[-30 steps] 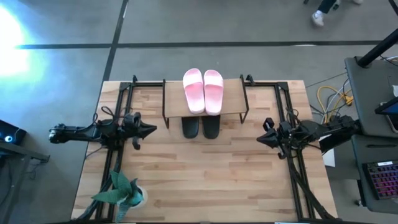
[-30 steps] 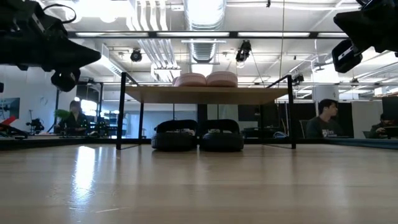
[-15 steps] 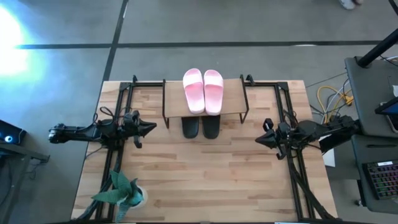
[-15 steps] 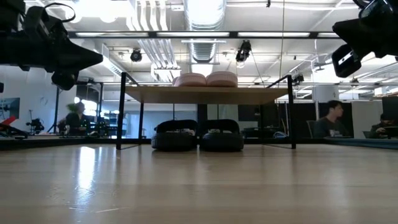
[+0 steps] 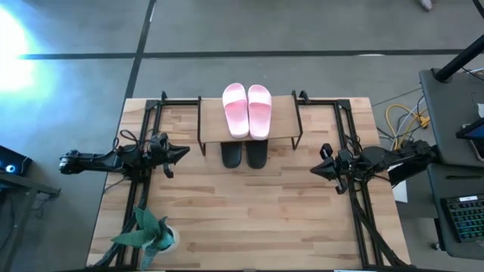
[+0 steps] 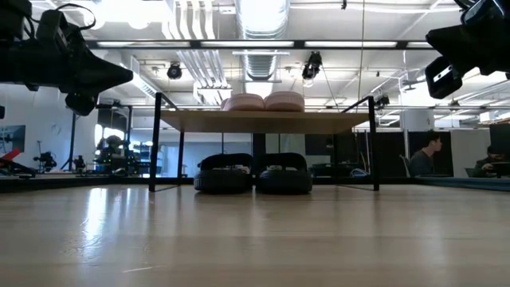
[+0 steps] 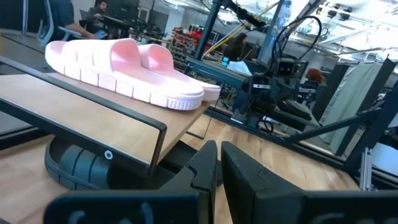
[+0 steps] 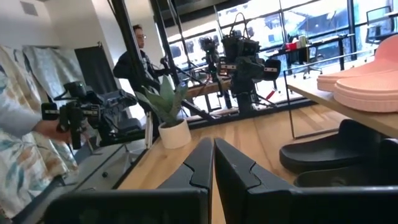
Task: Pick and place slides into the shelf
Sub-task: Return to Home Position
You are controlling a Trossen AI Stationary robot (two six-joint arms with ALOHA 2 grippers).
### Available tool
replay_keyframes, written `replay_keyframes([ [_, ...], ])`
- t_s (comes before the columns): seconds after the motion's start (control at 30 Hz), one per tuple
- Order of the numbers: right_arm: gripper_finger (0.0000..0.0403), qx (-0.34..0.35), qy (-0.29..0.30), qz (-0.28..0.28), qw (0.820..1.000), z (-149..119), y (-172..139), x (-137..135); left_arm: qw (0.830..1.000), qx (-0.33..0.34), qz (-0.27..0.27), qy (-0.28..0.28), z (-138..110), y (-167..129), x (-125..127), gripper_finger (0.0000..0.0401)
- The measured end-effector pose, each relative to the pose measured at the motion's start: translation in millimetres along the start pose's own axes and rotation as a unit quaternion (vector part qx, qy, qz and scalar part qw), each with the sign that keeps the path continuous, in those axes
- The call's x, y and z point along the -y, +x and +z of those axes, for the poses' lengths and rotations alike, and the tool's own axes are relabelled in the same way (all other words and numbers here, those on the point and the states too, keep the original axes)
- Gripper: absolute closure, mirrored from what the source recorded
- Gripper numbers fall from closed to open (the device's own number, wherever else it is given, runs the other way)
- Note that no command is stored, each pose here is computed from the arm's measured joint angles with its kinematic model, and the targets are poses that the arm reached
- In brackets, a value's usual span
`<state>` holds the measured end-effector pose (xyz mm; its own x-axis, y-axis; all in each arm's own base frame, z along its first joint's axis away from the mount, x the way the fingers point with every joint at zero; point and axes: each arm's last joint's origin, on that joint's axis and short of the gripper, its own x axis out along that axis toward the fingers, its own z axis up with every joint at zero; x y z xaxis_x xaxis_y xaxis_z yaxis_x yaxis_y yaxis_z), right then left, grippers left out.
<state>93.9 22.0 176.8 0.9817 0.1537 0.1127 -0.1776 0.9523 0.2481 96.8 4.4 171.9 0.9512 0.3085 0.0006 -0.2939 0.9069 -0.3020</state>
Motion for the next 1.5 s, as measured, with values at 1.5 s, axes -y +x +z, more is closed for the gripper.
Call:
replay_keyframes([
  [1.5,0.0394,0.000,0.027,0.000,1.000,-0.1,0.1,0.0,1.000,0.002,-0.003,-0.001,0.4,0.2,0.3,0.0392],
])
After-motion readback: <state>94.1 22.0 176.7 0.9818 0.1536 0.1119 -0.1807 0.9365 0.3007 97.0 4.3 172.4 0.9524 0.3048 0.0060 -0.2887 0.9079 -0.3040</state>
